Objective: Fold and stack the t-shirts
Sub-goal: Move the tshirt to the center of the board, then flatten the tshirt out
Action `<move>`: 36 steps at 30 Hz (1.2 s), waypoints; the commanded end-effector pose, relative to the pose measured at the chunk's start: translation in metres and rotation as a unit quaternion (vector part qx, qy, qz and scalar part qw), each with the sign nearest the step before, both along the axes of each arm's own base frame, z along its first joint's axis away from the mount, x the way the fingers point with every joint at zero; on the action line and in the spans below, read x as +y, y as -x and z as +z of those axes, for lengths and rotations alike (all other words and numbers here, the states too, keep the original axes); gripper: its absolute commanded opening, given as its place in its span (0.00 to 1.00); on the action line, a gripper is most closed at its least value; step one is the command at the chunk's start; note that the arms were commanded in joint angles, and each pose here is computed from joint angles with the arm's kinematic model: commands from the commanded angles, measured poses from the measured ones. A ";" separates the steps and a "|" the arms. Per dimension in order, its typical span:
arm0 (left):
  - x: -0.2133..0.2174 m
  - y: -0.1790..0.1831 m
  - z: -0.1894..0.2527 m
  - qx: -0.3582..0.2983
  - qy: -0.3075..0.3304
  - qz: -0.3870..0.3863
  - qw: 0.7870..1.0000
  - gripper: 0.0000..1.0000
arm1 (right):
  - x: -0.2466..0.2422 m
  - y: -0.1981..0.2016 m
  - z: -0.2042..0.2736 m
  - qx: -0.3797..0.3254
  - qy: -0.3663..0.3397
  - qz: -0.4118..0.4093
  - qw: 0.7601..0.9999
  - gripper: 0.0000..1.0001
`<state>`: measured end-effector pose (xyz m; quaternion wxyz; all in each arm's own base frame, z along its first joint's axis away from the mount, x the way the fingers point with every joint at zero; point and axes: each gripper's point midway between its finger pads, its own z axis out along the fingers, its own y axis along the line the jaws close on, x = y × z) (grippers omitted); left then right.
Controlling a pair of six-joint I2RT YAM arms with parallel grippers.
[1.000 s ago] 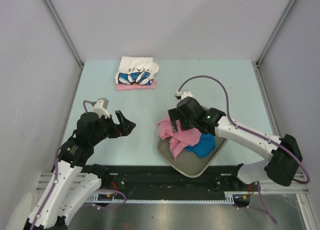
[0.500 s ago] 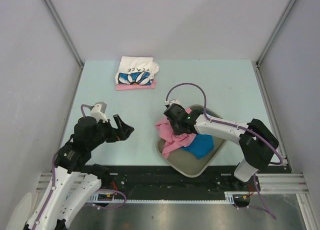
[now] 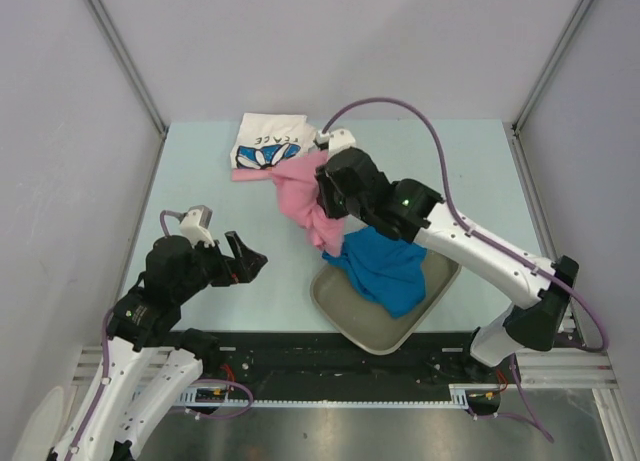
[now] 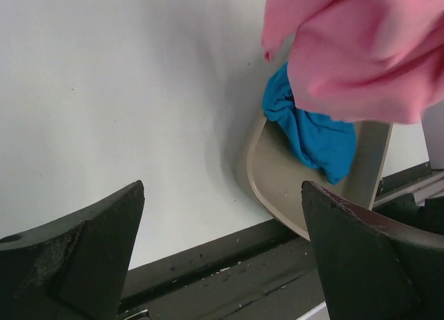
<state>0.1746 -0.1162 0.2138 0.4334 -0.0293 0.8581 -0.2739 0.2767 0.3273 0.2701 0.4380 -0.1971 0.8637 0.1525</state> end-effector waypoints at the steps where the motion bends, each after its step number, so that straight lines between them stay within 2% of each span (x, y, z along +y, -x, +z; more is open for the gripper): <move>1: -0.001 0.000 0.003 -0.008 -0.001 -0.007 1.000 1.00 | 0.018 0.006 0.081 -0.058 -0.064 0.035 0.996 0.00; 4: 0.000 0.000 0.003 -0.009 0.000 -0.004 1.000 1.00 | 0.043 0.003 0.058 -0.032 -0.065 0.056 0.996 0.00; 7: 0.000 -0.001 0.004 -0.010 0.000 -0.001 1.000 1.00 | 0.068 0.002 0.011 0.013 -0.065 0.069 0.995 0.02; 8: 0.000 -0.001 0.003 -0.008 -0.001 -0.001 1.000 1.00 | 0.081 0.002 -0.012 0.035 -0.062 0.081 0.994 0.15; 9: 0.000 0.000 0.003 -0.007 -0.002 -0.002 1.000 1.00 | 0.086 0.005 -0.025 0.050 -0.062 0.087 0.993 0.36; 10: 0.000 -0.001 0.002 -0.004 -0.002 -0.003 1.000 1.00 | 0.090 0.006 -0.041 0.065 -0.054 0.092 0.992 0.78; 11: 0.000 0.000 0.002 -0.005 -0.002 -0.003 1.000 1.00 | 0.091 0.008 -0.057 0.081 -0.042 0.091 0.992 0.98; 14: -0.001 0.000 0.003 -0.007 -0.001 -0.004 1.000 1.00 | 0.081 0.008 -0.092 0.102 0.007 0.073 0.992 1.00; 18: -0.001 0.000 0.003 -0.009 -0.001 -0.007 1.000 1.00 | 0.048 0.007 -0.073 0.059 0.007 0.038 0.997 1.00; 19: -0.001 0.000 0.004 -0.010 -0.002 -0.007 1.000 1.00 | 0.031 0.005 -0.046 0.028 -0.006 0.018 0.999 1.00; 22: -0.003 0.001 0.003 -0.009 0.002 -0.013 1.000 1.00 | -0.015 0.009 -0.025 0.005 0.011 -0.032 0.999 1.00; 25: -0.006 0.000 0.003 -0.007 0.003 -0.021 1.000 1.00 | -0.095 0.008 -0.027 -0.010 0.084 -0.145 0.986 1.00; 27: -0.007 0.000 0.003 -0.004 0.003 -0.023 1.000 1.00 | -0.129 0.007 -0.036 0.007 0.086 -0.198 0.977 1.00; 28: -0.008 0.000 0.003 -0.004 0.004 -0.025 1.000 1.00 | -0.157 0.006 -0.057 0.036 0.100 -0.228 0.968 1.00; 32: -0.009 -0.004 0.004 -0.005 0.003 -0.026 1.000 1.00 | -0.211 0.010 -0.080 0.086 0.045 -0.302 0.948 1.00; 36: -0.013 -0.006 0.005 -0.003 0.005 -0.035 0.999 1.00 | -0.224 0.027 -0.103 0.129 -0.020 -0.351 0.927 1.00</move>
